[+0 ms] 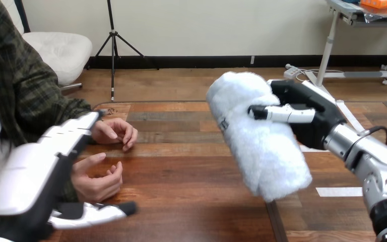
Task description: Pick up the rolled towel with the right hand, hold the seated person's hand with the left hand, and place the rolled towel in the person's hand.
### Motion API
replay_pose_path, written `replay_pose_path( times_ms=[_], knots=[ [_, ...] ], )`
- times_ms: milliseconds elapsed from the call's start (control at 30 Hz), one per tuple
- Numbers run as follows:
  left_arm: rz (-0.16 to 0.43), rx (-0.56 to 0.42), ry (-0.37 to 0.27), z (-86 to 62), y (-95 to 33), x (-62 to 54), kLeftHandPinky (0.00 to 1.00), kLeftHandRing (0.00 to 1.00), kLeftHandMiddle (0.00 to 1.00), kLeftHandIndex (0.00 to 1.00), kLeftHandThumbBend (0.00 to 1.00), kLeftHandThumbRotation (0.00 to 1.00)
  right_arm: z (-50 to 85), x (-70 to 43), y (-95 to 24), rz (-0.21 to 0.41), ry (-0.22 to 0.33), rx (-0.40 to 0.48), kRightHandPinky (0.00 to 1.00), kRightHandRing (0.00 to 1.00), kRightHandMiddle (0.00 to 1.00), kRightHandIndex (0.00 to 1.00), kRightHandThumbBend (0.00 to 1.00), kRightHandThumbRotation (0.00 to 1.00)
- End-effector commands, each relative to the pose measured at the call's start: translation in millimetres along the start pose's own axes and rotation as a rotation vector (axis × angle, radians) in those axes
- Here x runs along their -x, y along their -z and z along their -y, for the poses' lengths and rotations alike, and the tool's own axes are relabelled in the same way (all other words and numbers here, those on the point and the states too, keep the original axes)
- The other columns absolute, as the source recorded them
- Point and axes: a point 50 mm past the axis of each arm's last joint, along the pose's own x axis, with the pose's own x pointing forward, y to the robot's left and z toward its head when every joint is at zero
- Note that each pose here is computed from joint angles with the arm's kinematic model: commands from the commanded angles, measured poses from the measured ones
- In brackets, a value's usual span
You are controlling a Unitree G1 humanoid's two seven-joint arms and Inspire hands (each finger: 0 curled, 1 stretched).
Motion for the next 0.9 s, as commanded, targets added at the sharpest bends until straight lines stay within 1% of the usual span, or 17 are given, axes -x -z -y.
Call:
replay_pose_path(
  times_ms=[0, 67, 100, 233, 367, 400, 633, 833, 867],
  knots=[
    [0.045, -0.131, -0.052, -28.1, -5.4, -14.1, 0.91, 0.93, 0.92, 0.95, 1.00, 0.52, -0.3, -8.6, -31.2, 0.129, -0.016, 0.050, 0.08, 0.13, 0.21, 0.32, 0.80, 0.00],
    [0.026, -0.156, -0.043, -32.3, -2.7, -15.2, 0.90, 0.92, 0.91, 0.95, 1.00, 0.50, -0.2, -8.2, -30.7, 0.130, -0.017, 0.051, 0.08, 0.13, 0.21, 0.33, 0.81, 0.00],
    [0.020, -0.164, -0.039, -34.1, -1.6, -15.7, 0.89, 0.91, 0.91, 0.94, 1.00, 0.48, -0.2, -8.1, -30.5, 0.130, -0.016, 0.052, 0.08, 0.14, 0.21, 0.33, 0.82, 0.00],
    [0.004, -0.189, -0.031, -40.2, 3.1, -17.6, 0.86, 0.89, 0.89, 0.92, 1.00, 0.44, 0.6, -6.2, -30.4, 0.134, -0.020, 0.057, 0.09, 0.14, 0.22, 0.33, 0.84, 0.00],
    [-0.009, -0.209, -0.017, -45.3, 14.7, -21.1, 0.84, 0.87, 0.88, 0.90, 1.00, 0.39, 1.1, -3.8, -30.7, 0.144, -0.033, 0.057, 0.09, 0.14, 0.22, 0.34, 0.84, 0.00],
    [-0.014, -0.214, -0.013, -46.0, 16.5, -21.6, 0.83, 0.86, 0.87, 0.89, 1.00, 0.37, 1.3, -3.3, -30.7, 0.144, -0.032, 0.058, 0.09, 0.15, 0.22, 0.34, 0.85, 0.00],
    [-0.057, -0.264, 0.025, -49.0, 28.0, -24.4, 0.80, 0.84, 0.85, 0.87, 1.00, 0.33, 2.4, 0.5, -31.7, 0.154, -0.040, 0.060, 0.10, 0.15, 0.23, 0.34, 0.85, 0.00],
    [-0.097, -0.279, 0.069, -48.6, 40.9, -26.6, 0.76, 0.82, 0.83, 0.85, 1.00, 0.28, 2.1, 3.8, -33.4, 0.169, -0.053, 0.055, 0.11, 0.16, 0.24, 0.34, 0.86, 0.00],
    [-0.108, -0.279, 0.079, -47.8, 44.7, -26.9, 0.76, 0.82, 0.83, 0.85, 1.00, 0.27, 1.8, 4.9, -34.2, 0.174, -0.056, 0.056, 0.11, 0.16, 0.24, 0.34, 0.86, 0.00]
  ],
)
